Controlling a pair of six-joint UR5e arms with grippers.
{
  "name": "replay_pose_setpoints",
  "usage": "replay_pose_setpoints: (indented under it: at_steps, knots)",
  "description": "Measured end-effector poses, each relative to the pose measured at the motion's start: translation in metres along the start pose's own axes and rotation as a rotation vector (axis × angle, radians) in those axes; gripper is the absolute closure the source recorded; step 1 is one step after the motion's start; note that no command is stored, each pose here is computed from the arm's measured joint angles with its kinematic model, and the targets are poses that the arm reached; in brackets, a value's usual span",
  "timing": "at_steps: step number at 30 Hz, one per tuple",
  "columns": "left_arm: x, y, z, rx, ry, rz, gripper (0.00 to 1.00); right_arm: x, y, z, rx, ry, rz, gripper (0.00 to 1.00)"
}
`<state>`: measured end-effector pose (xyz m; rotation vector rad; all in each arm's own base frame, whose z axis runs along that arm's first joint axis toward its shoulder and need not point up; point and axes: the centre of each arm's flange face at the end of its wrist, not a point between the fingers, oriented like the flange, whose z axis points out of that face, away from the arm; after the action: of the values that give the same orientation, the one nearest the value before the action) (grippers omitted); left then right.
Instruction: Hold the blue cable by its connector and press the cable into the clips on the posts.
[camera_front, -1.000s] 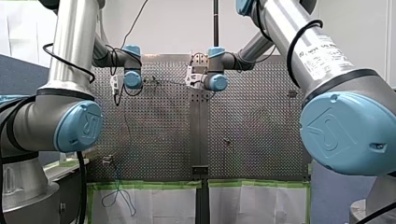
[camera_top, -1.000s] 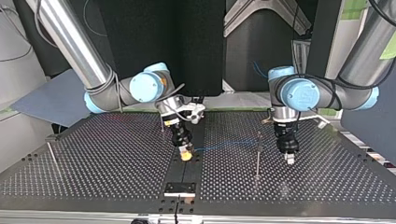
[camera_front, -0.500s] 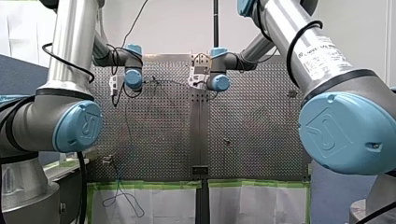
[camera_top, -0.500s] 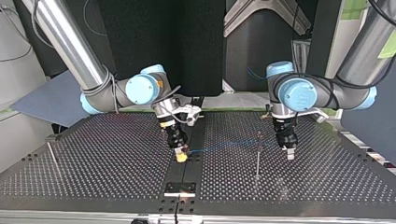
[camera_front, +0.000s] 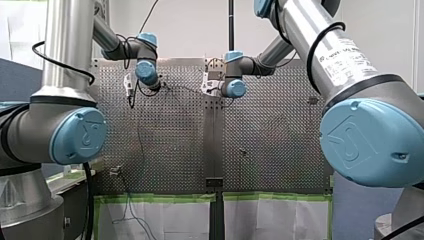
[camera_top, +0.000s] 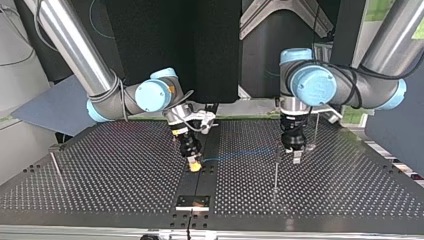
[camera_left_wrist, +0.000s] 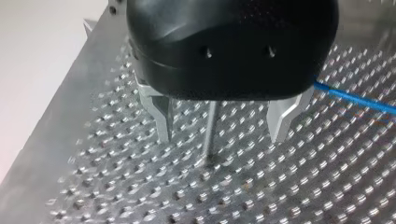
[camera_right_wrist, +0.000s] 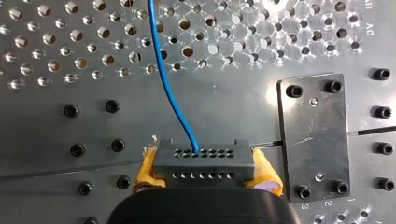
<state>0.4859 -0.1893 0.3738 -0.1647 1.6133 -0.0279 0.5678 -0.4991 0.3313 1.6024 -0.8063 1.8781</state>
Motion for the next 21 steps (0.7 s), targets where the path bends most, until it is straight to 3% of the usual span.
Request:
replay_pose_setpoints:
  at_steps: [5, 10, 16, 21]
  knots:
    - [0.02, 0.001, -0.014, -0.002, 0.054, -0.034, 0.0, 0.0, -0.002, -0.001, 0.002, -0.003, 0.0, 1.0]
    - [0.038, 0.004, -0.025, -0.029, 0.086, -0.071, 0.0, 0.0, -0.003, -0.001, 0.003, -0.002, 0.001, 1.0]
    - [0.033, 0.007, -0.038, -0.059, 0.071, -0.111, 0.0, 0.0, -0.001, 0.0, 0.001, -0.001, 0.003, 1.0]
    - [0.016, 0.003, -0.049, -0.042, 0.035, -0.124, 0.0, 0.0, 0.002, 0.0, -0.004, 0.0, 0.001, 1.0]
